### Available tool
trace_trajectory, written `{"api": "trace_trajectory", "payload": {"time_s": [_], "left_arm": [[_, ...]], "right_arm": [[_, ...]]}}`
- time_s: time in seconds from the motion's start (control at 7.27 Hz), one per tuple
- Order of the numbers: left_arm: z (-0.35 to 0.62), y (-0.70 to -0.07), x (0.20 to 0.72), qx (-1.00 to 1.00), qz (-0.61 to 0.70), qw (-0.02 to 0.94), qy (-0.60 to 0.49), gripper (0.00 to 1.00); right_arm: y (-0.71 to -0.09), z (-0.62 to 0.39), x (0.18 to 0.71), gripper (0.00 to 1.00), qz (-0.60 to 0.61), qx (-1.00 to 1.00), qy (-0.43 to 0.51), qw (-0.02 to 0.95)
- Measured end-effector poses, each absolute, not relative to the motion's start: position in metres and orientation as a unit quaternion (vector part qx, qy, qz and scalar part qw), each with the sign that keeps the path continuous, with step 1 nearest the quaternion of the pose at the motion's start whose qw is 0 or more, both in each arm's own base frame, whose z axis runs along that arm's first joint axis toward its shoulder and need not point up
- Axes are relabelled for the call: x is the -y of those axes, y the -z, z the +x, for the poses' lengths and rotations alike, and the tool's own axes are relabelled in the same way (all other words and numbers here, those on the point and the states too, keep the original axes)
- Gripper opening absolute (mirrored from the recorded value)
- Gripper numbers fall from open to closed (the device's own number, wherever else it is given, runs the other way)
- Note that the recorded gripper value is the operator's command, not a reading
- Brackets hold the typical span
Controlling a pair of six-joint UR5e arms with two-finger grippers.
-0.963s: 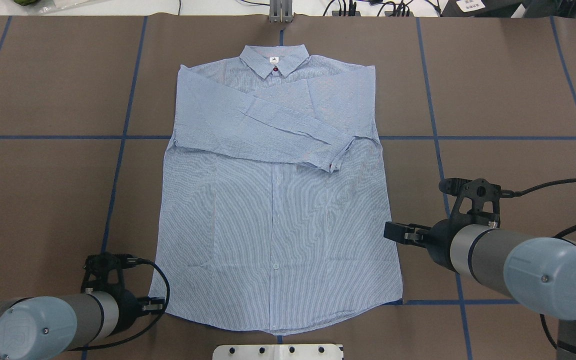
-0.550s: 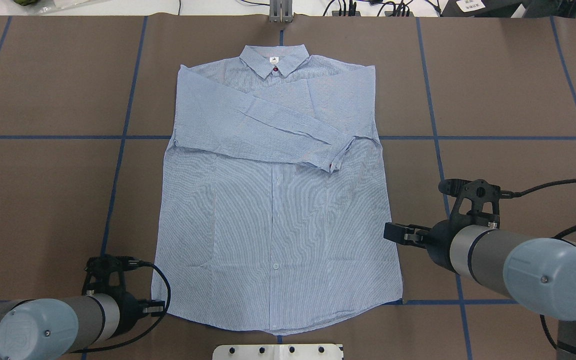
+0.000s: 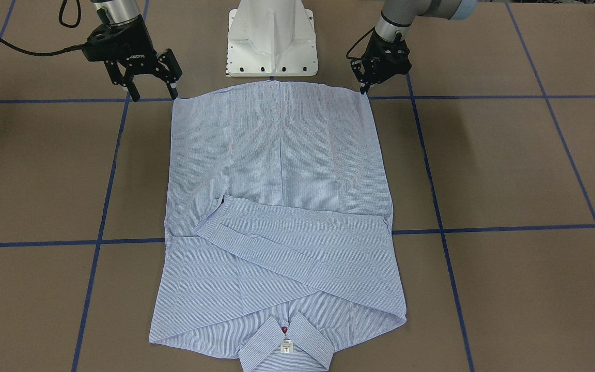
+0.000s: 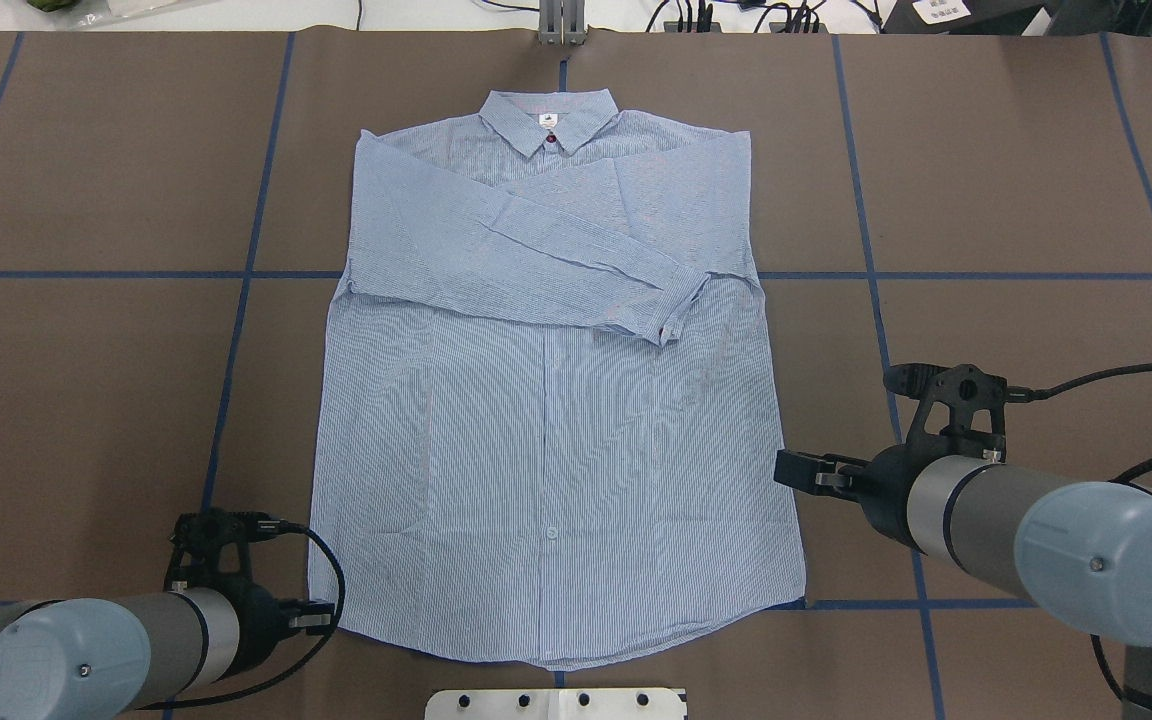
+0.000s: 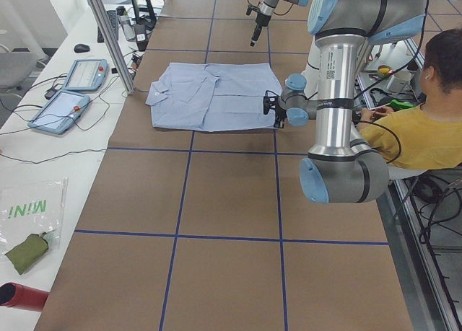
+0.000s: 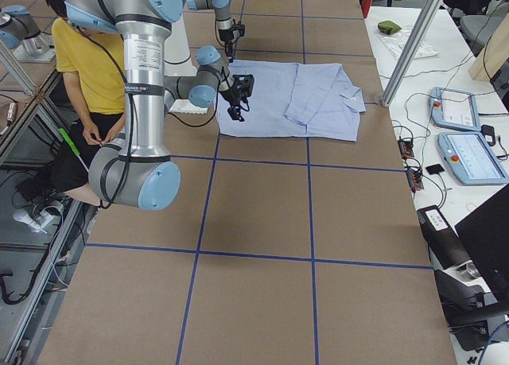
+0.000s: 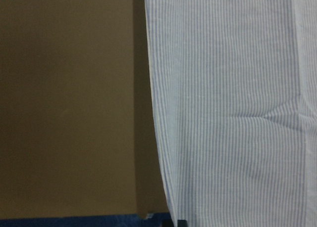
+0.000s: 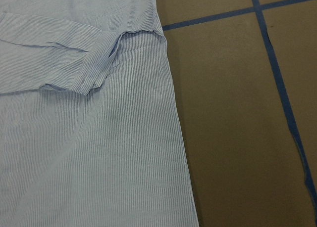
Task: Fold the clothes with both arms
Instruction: 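Grasp the hem corners nearest the robot with both grippers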
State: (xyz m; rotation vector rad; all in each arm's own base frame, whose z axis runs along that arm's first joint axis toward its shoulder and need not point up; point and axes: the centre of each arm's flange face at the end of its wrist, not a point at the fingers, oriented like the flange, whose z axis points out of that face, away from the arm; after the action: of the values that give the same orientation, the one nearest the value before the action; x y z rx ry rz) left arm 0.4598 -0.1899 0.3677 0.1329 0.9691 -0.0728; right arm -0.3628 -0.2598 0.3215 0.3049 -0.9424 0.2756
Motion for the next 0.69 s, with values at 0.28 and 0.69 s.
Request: {"api": "trace_trajectory", "payload": {"time_s": [0.28, 0.69], "left_arm": [[0.46, -0.362, 0.19, -0.47, 0.069, 0.879, 0.037, 0.0], [0.46, -0.361, 0.194, -0.469, 0.089, 0.877, 0.046, 0.0]], "right_arm": [[-0.351, -0.355, 0.24, 0.97, 0.142, 0.463, -0.141, 0.863], [-0.376, -0.395, 0.185, 0.44, 0.163, 0.458, -0.17, 0.857]]}}
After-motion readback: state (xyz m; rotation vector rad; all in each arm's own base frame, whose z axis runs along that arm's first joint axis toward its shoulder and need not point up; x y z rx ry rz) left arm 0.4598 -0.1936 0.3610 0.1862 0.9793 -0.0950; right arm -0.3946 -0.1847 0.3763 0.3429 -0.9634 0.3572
